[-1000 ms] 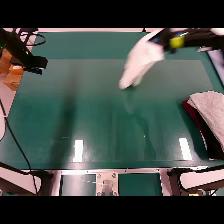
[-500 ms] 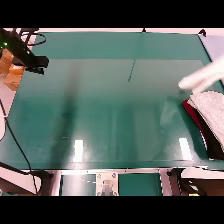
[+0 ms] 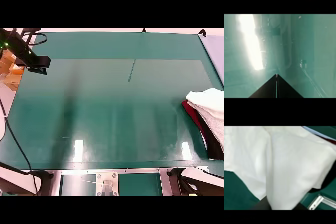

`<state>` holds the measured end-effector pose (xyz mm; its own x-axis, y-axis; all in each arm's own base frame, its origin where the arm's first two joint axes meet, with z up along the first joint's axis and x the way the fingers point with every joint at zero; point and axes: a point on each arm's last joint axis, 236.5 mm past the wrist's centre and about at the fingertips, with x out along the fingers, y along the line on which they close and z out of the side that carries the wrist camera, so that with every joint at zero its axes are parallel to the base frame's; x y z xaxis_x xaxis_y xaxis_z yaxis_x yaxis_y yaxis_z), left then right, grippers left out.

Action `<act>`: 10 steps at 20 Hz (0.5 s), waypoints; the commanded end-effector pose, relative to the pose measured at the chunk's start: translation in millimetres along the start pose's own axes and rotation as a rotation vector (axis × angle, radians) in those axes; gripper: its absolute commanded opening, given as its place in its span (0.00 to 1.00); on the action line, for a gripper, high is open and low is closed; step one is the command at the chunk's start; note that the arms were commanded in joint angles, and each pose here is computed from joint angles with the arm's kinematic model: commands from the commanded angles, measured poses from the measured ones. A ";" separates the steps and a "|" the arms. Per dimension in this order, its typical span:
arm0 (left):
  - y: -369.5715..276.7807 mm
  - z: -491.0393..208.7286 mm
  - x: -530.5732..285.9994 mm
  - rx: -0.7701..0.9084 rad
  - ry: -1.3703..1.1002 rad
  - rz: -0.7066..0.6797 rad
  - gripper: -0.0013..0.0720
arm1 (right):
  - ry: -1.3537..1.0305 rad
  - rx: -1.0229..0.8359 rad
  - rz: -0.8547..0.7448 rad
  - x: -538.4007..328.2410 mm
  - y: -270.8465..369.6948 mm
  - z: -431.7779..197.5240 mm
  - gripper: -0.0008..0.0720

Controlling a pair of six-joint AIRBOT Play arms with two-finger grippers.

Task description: Fold the shirts.

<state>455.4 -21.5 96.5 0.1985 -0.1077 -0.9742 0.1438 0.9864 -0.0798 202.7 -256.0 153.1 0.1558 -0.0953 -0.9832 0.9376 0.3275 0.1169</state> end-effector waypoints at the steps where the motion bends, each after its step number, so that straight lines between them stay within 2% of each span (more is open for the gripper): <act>1: -1.2 -3.8 5.1 0.009 0.018 -0.009 0.05 | 0.152 0.068 -0.247 41.8 -64.1 -44.8 0.04; 2: -1.1 -5.0 7.3 0.008 0.024 -0.009 0.05 | 0.208 0.064 -0.270 55.5 -70.0 -56.9 0.06; 3: -1.2 -5.9 8.1 0.008 0.028 -0.010 0.05 | 0.261 0.063 -0.295 67.7 -76.2 -69.1 0.37; 4: -1.2 -6.1 8.3 0.008 0.029 -0.010 0.05 | 0.298 0.062 -0.307 75.9 -79.3 -77.6 0.87; 5: -1.2 -6.0 8.3 0.008 0.028 -0.010 0.05 | 0.318 0.061 -0.312 80.2 -80.3 -81.1 0.93; 7: -1.1 -5.6 8.4 0.008 0.027 -0.010 0.05 | 0.311 0.060 -0.286 79.2 -72.9 -75.1 0.93; 10: -0.6 -1.0 8.4 0.007 0.007 -0.008 0.05 | 0.233 0.024 -0.058 58.9 -13.7 -47.5 0.92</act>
<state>452.7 -23.0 87.5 0.1757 -0.1141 -0.9778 0.1526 0.9844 -0.0874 145.9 -224.4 72.3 -0.1170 0.0877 -0.9892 0.9563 0.2787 -0.0884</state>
